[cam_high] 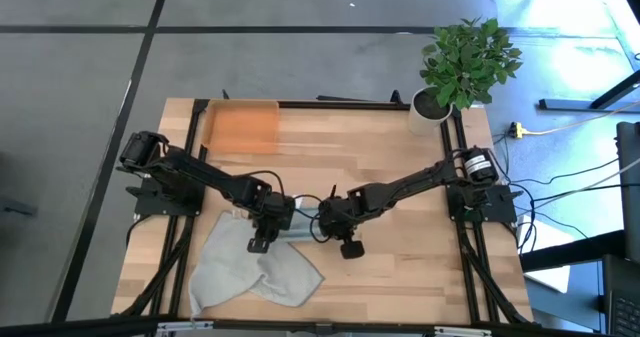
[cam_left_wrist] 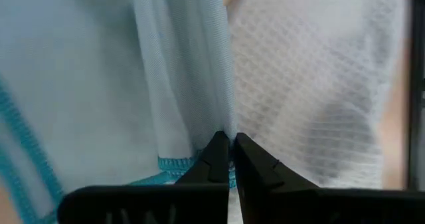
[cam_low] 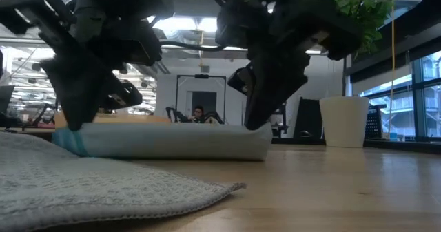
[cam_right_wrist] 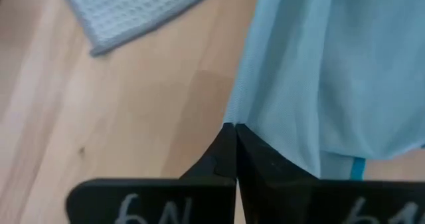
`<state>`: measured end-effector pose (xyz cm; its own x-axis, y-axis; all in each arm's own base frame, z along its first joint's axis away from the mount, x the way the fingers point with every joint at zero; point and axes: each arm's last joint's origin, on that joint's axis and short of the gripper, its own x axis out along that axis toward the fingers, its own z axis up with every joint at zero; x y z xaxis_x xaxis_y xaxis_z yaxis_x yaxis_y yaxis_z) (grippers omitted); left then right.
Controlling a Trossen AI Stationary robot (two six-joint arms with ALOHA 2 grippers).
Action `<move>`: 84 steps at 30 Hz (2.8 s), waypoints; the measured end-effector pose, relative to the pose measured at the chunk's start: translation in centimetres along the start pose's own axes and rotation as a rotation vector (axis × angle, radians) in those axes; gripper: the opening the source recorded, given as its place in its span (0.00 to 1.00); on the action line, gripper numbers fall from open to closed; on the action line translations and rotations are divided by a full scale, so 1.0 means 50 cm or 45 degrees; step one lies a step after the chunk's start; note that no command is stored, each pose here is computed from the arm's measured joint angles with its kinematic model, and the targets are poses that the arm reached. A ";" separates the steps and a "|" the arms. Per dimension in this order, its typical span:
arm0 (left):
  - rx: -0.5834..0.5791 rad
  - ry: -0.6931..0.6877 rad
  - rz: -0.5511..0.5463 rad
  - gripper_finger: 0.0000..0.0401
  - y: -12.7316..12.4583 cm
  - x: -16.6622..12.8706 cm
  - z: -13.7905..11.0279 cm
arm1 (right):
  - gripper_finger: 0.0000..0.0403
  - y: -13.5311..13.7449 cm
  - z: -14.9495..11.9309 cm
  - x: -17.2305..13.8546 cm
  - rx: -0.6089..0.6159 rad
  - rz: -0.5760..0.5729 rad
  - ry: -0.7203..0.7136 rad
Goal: Roll microfiber towels into tight, uniform cylinder then place into a basket
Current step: Roll the blue microfiber cloth
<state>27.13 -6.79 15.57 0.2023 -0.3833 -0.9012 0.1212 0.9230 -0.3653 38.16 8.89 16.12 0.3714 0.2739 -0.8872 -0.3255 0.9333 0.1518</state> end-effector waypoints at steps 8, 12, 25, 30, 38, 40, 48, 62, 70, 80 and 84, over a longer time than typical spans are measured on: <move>-0.030 -0.016 0.202 0.00 0.005 0.002 -0.003 | 0.00 -0.018 -0.002 -0.004 0.100 -0.023 0.004; -0.035 0.009 0.053 0.00 -0.001 0.002 -0.004 | 0.00 -0.034 0.000 -0.007 0.164 -0.025 -0.018; -0.010 0.023 -0.135 0.00 -0.017 -0.001 -0.003 | 0.00 -0.064 0.008 -0.018 0.233 0.214 -0.099; -0.011 0.012 -0.124 0.00 -0.019 -0.010 -0.005 | 0.00 -0.084 0.008 -0.024 0.332 0.194 -0.123; -0.053 0.001 -0.120 0.00 -0.021 -0.017 -0.006 | 0.00 -0.111 -0.001 -0.027 0.432 0.184 -0.125; -0.074 0.000 -0.136 0.00 -0.021 -0.017 -0.005 | 0.00 -0.111 -0.002 -0.028 0.427 0.233 -0.122; -0.075 -0.009 -0.198 0.00 -0.031 -0.016 -0.001 | 0.00 -0.090 -0.001 -0.027 0.374 0.429 -0.101; -0.124 0.010 -0.361 0.00 -0.021 -0.023 0.003 | 0.00 -0.093 0.000 -0.030 0.404 0.498 -0.107; -0.277 0.015 -0.244 0.00 0.034 -0.038 -0.001 | 0.00 -0.129 -0.011 -0.037 0.500 0.434 -0.100; -0.334 0.026 -0.057 0.00 0.055 -0.041 -0.009 | 0.00 -0.148 -0.014 -0.038 0.528 0.266 -0.110; -0.341 0.024 -0.034 0.00 0.056 -0.041 -0.009 | 0.00 -0.152 -0.014 -0.038 0.528 0.168 -0.114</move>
<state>26.61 -3.40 16.30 0.1843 -0.4095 -0.8935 -0.1355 0.8898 -0.4358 39.32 1.10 16.32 0.4301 0.3990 -0.8098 -0.0057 0.8982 0.4396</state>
